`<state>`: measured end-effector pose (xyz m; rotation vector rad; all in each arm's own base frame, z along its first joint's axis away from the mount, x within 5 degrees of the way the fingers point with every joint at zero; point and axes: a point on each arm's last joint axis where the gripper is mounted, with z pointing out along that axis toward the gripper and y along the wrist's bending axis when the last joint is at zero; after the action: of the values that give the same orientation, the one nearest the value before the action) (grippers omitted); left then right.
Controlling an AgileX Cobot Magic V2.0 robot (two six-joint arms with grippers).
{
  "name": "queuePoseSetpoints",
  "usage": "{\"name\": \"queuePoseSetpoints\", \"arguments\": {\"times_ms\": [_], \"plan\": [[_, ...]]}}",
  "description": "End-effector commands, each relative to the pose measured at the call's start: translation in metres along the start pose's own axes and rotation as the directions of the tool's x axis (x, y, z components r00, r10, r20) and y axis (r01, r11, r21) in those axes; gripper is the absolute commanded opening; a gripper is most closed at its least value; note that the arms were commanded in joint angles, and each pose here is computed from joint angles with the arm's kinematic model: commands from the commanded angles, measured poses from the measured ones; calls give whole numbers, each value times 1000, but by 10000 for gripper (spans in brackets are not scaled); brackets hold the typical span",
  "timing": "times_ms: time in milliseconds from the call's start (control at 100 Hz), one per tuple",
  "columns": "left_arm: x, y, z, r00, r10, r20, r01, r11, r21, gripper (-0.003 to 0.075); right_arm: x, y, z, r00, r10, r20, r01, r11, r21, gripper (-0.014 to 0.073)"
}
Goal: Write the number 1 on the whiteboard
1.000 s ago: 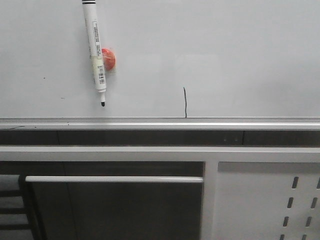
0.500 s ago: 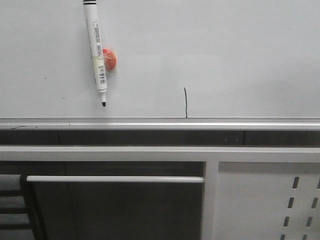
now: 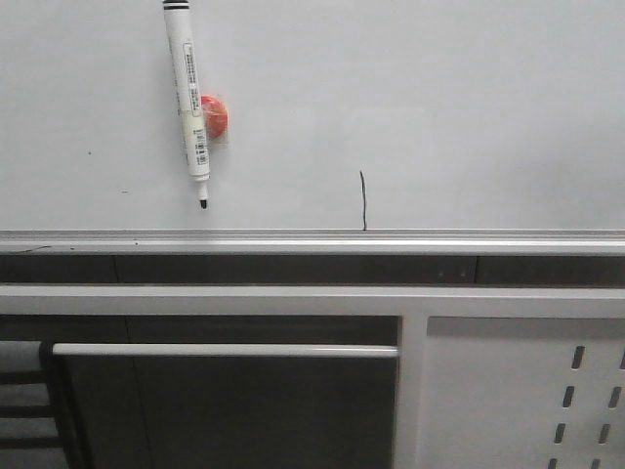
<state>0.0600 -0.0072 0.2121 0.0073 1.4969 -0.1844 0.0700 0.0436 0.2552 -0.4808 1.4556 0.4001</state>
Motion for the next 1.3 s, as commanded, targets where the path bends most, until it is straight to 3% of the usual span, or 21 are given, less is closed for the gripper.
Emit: {"name": "queuePoseSetpoints", "arguments": {"times_ms": [0,210,340,470,1290], "plan": [[5,3,-2,1000,-21,-14,21,999,-43,-18,-11,-5,1,999,-13,46,11,999,50,-71],[17,8,-7,994,-38,-102,24,991,-129,-18,-11,-5,1,999,-13,46,11,999,50,-71],[28,9,-9,975,-64,-212,33,988,-148,-18,-11,-5,1,999,-13,45,11,999,49,-71],[30,9,-10,968,-67,-241,30,988,-152,-18,-11,-5,1,999,-13,46,11,999,50,-71],[30,11,-10,968,-18,-250,-21,988,-154,-18,-11,-5,1,999,-13,46,11,999,50,-71]]}}
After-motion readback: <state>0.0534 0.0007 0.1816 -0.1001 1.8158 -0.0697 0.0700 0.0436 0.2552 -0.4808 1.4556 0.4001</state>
